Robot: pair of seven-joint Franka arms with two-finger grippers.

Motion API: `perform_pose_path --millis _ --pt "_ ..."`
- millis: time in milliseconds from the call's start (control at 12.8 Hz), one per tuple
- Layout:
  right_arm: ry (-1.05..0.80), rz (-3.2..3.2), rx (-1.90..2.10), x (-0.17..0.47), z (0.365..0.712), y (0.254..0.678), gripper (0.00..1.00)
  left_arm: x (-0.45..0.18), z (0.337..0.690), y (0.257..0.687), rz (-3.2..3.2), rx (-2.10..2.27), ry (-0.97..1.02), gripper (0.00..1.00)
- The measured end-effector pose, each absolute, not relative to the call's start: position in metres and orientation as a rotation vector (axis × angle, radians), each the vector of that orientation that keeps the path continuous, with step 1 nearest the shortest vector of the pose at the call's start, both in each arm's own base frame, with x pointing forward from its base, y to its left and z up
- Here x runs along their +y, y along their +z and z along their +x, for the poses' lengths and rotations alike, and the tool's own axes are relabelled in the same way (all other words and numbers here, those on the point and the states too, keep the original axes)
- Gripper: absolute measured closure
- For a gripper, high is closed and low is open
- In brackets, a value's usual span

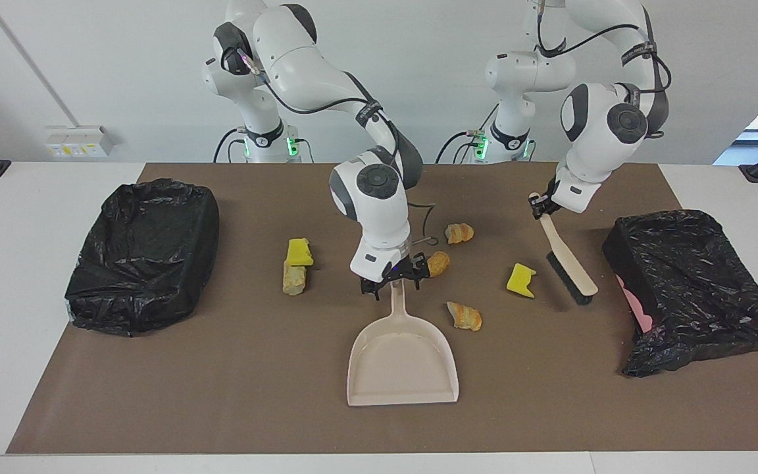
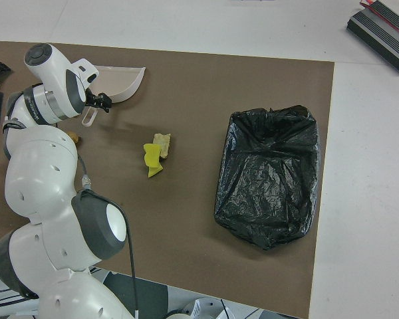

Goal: Sweep and dump trash in bin

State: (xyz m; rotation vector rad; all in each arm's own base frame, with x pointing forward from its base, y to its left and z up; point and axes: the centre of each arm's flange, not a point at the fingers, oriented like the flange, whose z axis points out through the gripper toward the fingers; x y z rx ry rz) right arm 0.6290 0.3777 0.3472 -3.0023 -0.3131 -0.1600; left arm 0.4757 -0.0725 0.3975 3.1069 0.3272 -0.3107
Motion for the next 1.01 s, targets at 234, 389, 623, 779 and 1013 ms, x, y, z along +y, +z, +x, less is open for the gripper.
perform_pose_path --millis 234,389,623,779,1013 --pt "-0.167 -3.002 -0.302 0.373 0.633 0.351 0.04 -0.076 0.468 0.385 3.113 0.165 -0.350 0.74" --pt "-0.167 -3.003 -0.293 0.370 0.635 0.352 0.13 -0.079 0.464 0.380 3.110 0.055 -0.373 0.74" --pt "-0.166 -3.001 -0.301 0.374 0.633 0.352 0.27 -0.107 0.452 0.369 3.112 -0.087 -0.417 0.74" --pt "-0.166 -3.001 -0.299 0.373 0.633 0.352 0.30 -0.134 0.443 0.368 3.111 -0.174 -0.433 0.74" --pt "-0.166 -3.003 -0.291 0.370 0.635 0.351 0.66 -0.160 0.432 0.368 3.060 -0.186 -0.478 0.74"
